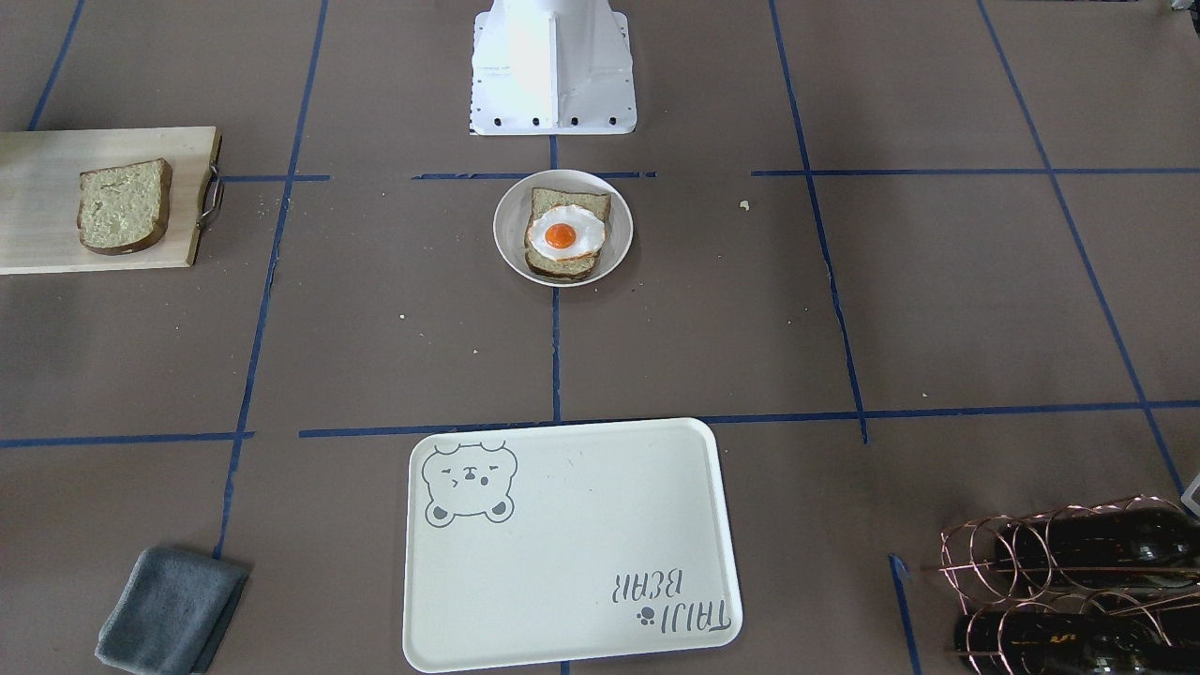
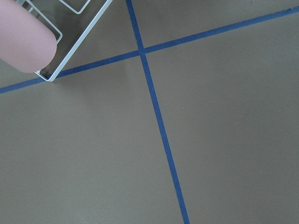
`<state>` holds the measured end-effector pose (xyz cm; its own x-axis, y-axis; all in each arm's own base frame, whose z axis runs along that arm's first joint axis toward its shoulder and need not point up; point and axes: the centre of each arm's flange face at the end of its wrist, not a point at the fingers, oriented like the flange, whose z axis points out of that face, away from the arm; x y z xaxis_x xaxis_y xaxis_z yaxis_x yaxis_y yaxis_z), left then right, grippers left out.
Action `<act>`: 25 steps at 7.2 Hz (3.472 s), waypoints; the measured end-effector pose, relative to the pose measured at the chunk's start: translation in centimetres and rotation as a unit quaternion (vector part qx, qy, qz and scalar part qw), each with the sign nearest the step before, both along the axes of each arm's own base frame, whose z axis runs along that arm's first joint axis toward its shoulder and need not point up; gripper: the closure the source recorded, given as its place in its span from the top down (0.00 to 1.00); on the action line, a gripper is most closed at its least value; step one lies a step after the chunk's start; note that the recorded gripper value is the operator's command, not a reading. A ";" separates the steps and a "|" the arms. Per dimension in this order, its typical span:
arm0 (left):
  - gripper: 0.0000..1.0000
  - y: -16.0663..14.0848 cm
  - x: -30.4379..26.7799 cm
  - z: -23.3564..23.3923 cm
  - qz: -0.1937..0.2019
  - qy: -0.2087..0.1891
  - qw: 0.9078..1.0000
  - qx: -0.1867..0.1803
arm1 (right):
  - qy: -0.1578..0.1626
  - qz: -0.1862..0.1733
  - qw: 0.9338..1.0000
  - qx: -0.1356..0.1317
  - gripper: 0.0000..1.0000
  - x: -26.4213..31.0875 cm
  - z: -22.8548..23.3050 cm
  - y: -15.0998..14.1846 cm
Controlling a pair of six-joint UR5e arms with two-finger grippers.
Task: Make sandwich and place on tray
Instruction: 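Lower the right gripper toward the bread slice on the wooden board, then close the right gripper on the edge of the bread slice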
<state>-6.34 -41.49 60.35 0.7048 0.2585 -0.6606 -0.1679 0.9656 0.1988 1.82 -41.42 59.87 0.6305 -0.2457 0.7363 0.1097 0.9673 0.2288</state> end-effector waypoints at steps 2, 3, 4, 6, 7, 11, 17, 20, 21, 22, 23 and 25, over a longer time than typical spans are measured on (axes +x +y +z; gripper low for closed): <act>1.00 0.0 0.0 0.0 0.000 0.000 1.000 0.000 | -0.048 0.007 0.998 -0.032 0.99 -4.1 -0.1 3.5; 1.00 0.0 0.0 0.1 0.000 0.000 1.000 -0.001 | -0.056 0.013 0.998 -0.032 0.98 -5.2 1.2 6.2; 1.00 0.1 0.0 0.1 0.000 0.000 1.000 -0.001 | -0.065 0.019 0.997 -0.031 0.96 -5.7 3.1 8.5; 1.00 0.1 0.0 0.2 0.000 0.000 1.000 -0.002 | -0.089 0.041 0.995 -0.031 0.88 -7.6 5.7 11.1; 1.00 0.1 0.0 0.3 0.000 0.000 1.000 -0.003 | -0.093 0.046 0.994 -0.035 0.82 -9.1 5.8 11.6; 1.00 0.2 0.0 0.4 0.001 0.000 1.000 -0.004 | -0.087 0.020 0.995 -0.041 0.74 -13.8 5.7 12.8; 1.00 0.2 0.0 0.5 0.001 0.000 1.000 -0.005 | -0.071 0.000 0.996 -0.049 0.58 -16.3 6.7 15.0; 1.00 0.2 0.0 0.5 0.001 0.000 1.000 -0.005 | -0.068 -0.003 0.996 -0.051 0.00 -16.3 7.0 15.4; 1.00 0.2 0.0 0.5 0.001 0.000 1.000 -0.005 | -0.067 -0.004 0.996 -0.052 0.00 -16.3 7.0 15.5; 1.00 0.2 0.0 0.5 0.001 0.000 1.000 -0.005 | -0.066 -0.006 0.996 -0.051 0.00 -16.4 7.1 15.6; 1.00 0.2 0.0 0.5 0.001 0.000 1.000 -0.004 | -0.065 -0.006 0.997 -0.049 0.00 -16.3 7.1 15.6; 1.00 0.3 0.0 0.4 0.001 0.000 1.000 -0.004 | -0.067 -0.003 0.997 -0.039 0.00 -16.2 7.0 15.6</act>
